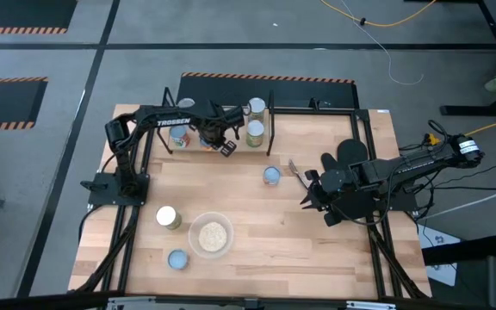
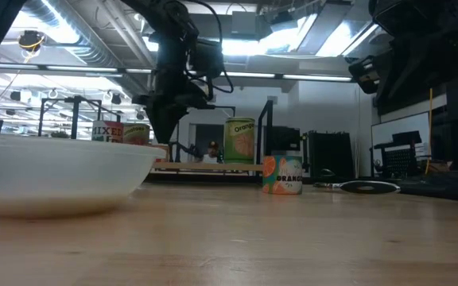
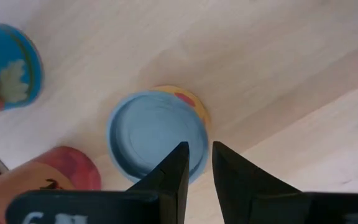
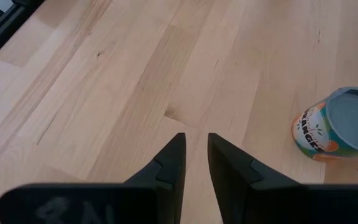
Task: Pick and place cans onto a shelf
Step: Put the canned pineapple rings on the shelf
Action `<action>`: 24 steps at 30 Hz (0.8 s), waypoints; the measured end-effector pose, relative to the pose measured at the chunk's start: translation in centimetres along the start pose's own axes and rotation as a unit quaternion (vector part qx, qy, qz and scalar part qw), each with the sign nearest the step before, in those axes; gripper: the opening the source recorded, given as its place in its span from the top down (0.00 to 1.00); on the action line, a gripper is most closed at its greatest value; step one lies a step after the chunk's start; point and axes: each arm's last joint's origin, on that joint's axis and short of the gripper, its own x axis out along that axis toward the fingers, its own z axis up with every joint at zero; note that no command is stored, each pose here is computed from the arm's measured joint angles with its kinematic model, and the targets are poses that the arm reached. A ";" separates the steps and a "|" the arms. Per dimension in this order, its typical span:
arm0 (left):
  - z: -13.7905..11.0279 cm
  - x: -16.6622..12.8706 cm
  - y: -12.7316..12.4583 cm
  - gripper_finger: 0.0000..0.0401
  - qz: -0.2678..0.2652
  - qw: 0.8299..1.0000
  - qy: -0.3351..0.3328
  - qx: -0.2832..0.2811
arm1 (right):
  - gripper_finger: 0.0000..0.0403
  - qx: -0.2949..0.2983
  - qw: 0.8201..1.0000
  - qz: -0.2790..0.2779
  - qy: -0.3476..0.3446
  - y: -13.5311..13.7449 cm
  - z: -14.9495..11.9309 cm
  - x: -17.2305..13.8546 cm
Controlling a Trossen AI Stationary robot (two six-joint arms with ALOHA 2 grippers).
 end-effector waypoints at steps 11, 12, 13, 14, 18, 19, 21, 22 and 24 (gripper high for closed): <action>-1.2 -0.2 0.0 0.84 0.019 0.993 0.049 0.104 | 0.82 0.001 1.000 0.000 0.000 0.0 0.0 0.0; -1.4 -0.2 0.0 0.84 0.023 0.991 0.059 0.116 | 0.82 0.000 1.000 0.000 0.000 0.0 0.0 0.0; -1.6 -0.2 0.1 0.84 0.025 0.989 0.066 0.127 | 0.82 0.001 1.000 0.000 0.000 0.0 0.0 0.0; -1.6 -0.2 0.2 0.84 0.026 0.987 0.071 0.138 | 0.82 0.001 1.000 0.000 0.000 0.0 0.0 0.0; -1.8 -0.3 0.2 0.84 0.037 0.978 0.076 0.190 | 0.82 0.001 1.000 0.000 0.000 0.0 0.0 0.0; -1.8 -0.3 0.2 0.84 0.040 0.975 0.075 0.206 | 0.82 0.000 1.000 0.000 0.000 0.0 0.0 0.0; -1.9 -0.3 0.1 0.84 0.043 0.967 0.076 0.241 | 0.82 0.000 1.000 0.000 0.000 0.0 0.0 0.0; -1.9 -0.3 0.1 0.84 0.042 0.962 0.077 0.260 | 0.82 0.000 1.000 0.000 0.000 0.0 0.0 0.0; -2.0 -0.3 0.0 0.84 0.039 0.950 0.078 0.301 | 0.82 0.000 1.000 0.000 0.000 0.0 0.0 0.0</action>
